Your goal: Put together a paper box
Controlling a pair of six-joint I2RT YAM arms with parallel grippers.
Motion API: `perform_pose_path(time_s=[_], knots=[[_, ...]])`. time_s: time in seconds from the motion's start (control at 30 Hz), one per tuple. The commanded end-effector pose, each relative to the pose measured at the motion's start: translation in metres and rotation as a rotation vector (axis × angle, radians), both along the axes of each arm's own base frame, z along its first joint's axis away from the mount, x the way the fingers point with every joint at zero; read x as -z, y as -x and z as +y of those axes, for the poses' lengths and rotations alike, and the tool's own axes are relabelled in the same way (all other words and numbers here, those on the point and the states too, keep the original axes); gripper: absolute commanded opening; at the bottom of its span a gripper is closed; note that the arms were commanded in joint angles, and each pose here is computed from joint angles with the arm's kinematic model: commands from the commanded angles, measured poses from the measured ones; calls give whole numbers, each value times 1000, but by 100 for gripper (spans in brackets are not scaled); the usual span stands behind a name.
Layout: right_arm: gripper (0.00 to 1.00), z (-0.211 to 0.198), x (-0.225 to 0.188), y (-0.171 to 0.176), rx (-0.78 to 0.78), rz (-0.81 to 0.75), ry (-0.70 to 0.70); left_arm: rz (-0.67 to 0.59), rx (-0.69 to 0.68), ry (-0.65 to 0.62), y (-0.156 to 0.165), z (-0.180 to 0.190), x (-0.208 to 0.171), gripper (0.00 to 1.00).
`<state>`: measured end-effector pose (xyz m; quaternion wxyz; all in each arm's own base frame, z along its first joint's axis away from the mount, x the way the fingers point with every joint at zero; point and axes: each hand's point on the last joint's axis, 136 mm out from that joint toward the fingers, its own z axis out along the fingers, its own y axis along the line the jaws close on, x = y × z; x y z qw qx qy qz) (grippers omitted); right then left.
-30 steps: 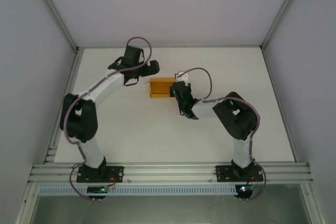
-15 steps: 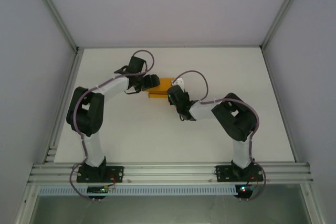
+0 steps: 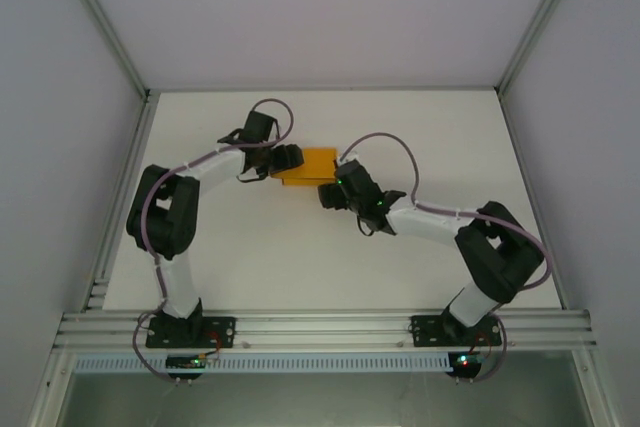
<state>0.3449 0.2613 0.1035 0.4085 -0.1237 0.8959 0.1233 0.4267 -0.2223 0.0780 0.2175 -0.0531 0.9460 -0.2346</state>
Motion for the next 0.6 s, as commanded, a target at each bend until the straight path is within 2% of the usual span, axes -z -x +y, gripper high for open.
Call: perform_pose_path(time_s=[0.0, 0.1, 0.2, 0.4, 0.47, 0.57], knots=[[88, -8, 2, 15, -58, 86, -42, 61, -11, -62, 5, 16, 36, 73], [99, -10, -13, 14, -95, 93, -138, 66, -10, -55, 4, 17, 41, 72], [99, -18, -19, 7, -95, 107, -187, 60, -6, -53, 2, 17, 46, 72], [99, -30, -22, -18, -29, 130, -235, 80, 15, -33, 4, 18, 59, 64], [99, -31, -20, -27, -10, 152, -259, 93, 17, -12, 7, 20, 65, 58], [99, -29, -16, -40, 1, 197, -284, 114, 11, 46, 12, 25, 72, 56]])
